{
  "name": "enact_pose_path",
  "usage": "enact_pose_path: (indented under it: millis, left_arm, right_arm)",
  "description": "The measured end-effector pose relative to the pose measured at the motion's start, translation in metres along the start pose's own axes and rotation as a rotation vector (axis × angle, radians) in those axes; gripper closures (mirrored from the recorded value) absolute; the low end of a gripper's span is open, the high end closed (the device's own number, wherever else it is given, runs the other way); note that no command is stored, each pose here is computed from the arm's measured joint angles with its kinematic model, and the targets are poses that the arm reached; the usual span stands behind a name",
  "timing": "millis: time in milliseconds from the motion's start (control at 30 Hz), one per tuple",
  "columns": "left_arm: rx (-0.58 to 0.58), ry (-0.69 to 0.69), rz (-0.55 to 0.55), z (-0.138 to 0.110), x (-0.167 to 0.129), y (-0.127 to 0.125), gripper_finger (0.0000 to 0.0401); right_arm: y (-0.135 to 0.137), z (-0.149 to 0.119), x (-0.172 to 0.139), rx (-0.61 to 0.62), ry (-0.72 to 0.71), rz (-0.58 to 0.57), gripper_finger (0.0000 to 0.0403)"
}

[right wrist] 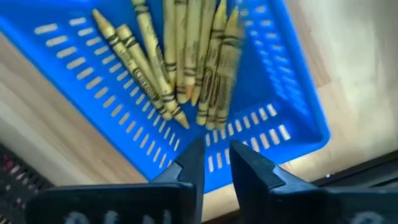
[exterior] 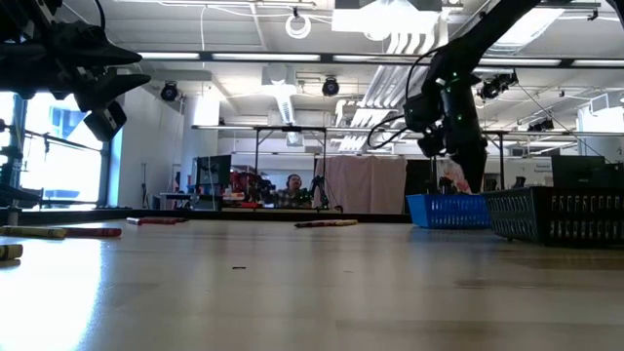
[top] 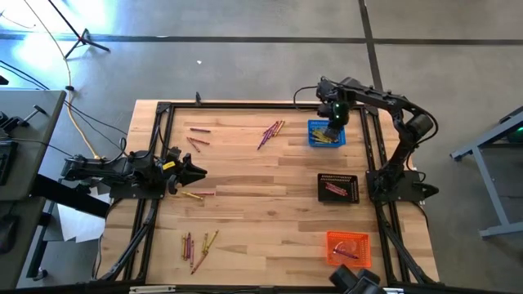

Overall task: Sort crayons
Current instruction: Put the yellow crayon into the blue bin, then put the violet crayon into the orange bin

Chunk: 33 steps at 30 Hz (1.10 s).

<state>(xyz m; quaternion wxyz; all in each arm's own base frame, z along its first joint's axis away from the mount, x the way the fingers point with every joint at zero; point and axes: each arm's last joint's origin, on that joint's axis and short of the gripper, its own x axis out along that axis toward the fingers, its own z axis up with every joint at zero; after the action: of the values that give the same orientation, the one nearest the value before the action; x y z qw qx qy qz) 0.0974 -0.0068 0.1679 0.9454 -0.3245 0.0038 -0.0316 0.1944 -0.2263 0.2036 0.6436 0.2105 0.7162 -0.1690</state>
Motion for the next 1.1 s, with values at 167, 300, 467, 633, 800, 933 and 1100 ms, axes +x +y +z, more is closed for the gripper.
enact_pose_path:
  millis: [167, 300, 467, 633, 800, 933, 1100]
  left_arm:
    - [0.000, -0.001, -0.001, 0.000, 0.000, 0.000, 0.0302]
    - [0.000, 0.000, 0.000, 0.000, 0.000, 0.000, 0.0302]
    - [0.000, 0.000, 0.000, 0.000, 0.000, 0.000, 0.0302]
    - [0.000, -0.001, 0.000, 0.000, 0.000, 0.000, 0.0302]
    - [0.000, 0.000, 0.000, 0.000, 0.000, 0.000, 0.0302]
    - [0.000, -0.001, 0.000, 0.000, 0.000, 0.000, 0.0302]
    - [0.000, 0.000, 0.000, 0.000, 0.000, 0.000, 0.0302]
  right_arm:
    - [0.008, 0.000, 0.000, -0.030, 0.022, 0.004, 0.0331]
    - [0.021, 0.003, -0.001, -0.094, 0.035, -0.028, 0.0331]
    - [0.045, 0.007, -0.001, -0.302, 0.101, -0.196, 0.0331]
    - [0.068, 0.008, -0.003, -0.504, 0.184, -0.389, 0.0331]
    - [0.090, 0.015, -0.014, -0.589, 0.146, -0.447, 0.0330]
    - [0.112, 0.032, -0.041, -0.608, -0.045, -0.483, 0.0330]
    - [0.138, 0.062, -0.075, -0.653, -0.472, -0.371, 0.0330]
